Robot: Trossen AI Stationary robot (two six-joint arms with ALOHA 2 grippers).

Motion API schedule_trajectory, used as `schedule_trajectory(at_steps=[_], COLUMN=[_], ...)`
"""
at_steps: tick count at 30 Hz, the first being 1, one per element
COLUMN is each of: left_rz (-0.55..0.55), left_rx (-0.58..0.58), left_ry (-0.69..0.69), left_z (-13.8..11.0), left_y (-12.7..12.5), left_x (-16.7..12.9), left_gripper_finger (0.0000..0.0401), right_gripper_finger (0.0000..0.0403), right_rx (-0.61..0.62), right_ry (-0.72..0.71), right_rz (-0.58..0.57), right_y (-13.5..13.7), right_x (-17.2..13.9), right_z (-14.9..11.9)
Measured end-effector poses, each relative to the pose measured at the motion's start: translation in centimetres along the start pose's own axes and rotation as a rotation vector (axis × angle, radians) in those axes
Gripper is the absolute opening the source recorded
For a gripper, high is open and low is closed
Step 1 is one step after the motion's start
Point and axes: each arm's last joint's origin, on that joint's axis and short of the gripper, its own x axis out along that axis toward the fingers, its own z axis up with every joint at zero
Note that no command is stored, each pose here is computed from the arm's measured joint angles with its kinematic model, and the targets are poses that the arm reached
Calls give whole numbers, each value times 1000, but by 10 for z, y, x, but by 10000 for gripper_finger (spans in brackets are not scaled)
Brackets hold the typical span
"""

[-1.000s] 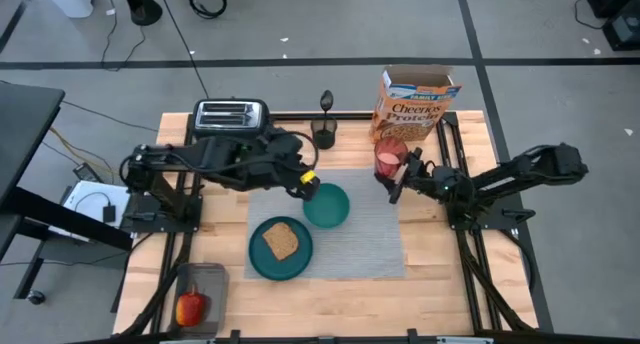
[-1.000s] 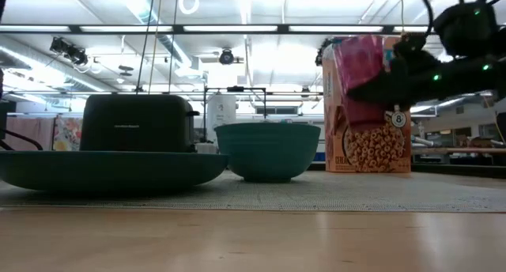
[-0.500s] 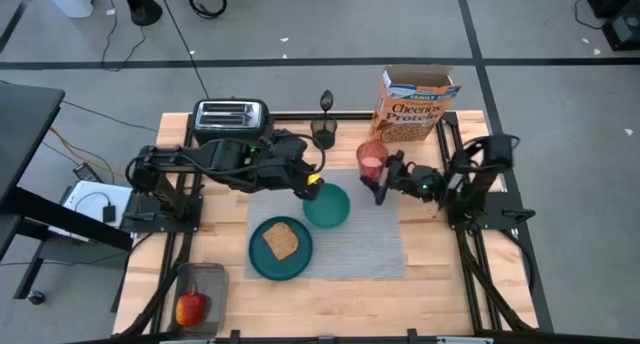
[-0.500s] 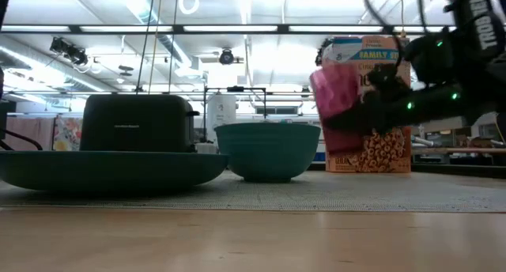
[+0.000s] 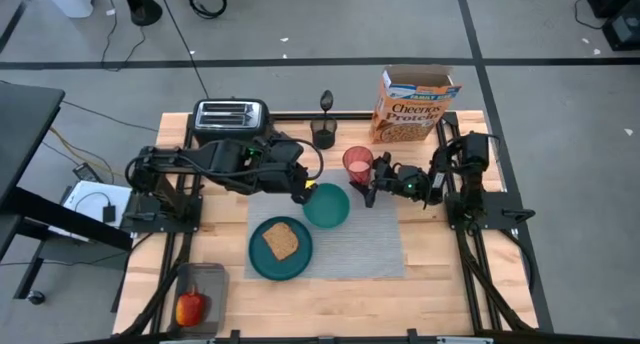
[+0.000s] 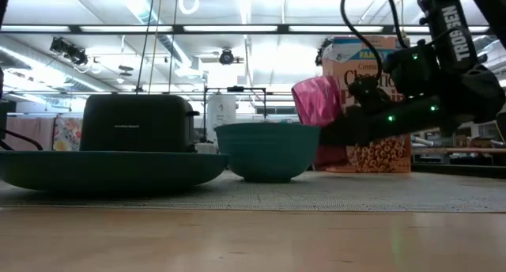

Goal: Arrange a breakfast setting
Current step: Put the red glass on the gray placemat to the top right of the dark green bowl

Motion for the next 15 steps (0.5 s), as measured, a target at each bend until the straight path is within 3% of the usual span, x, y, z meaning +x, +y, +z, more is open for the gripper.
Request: schedule_trajectory(at_steps=[15], left_rz=[48], left_rx=[-14], left_ry=[-10], left_z=[-8], left_y=[0], left_x=[-5], left_gripper_finger=[197], right_gripper_finger=[359], right_rx=[0], right_ry=[48], right_rz=[-17], right_y=[-6], right_x=[-8], right_z=[-9])
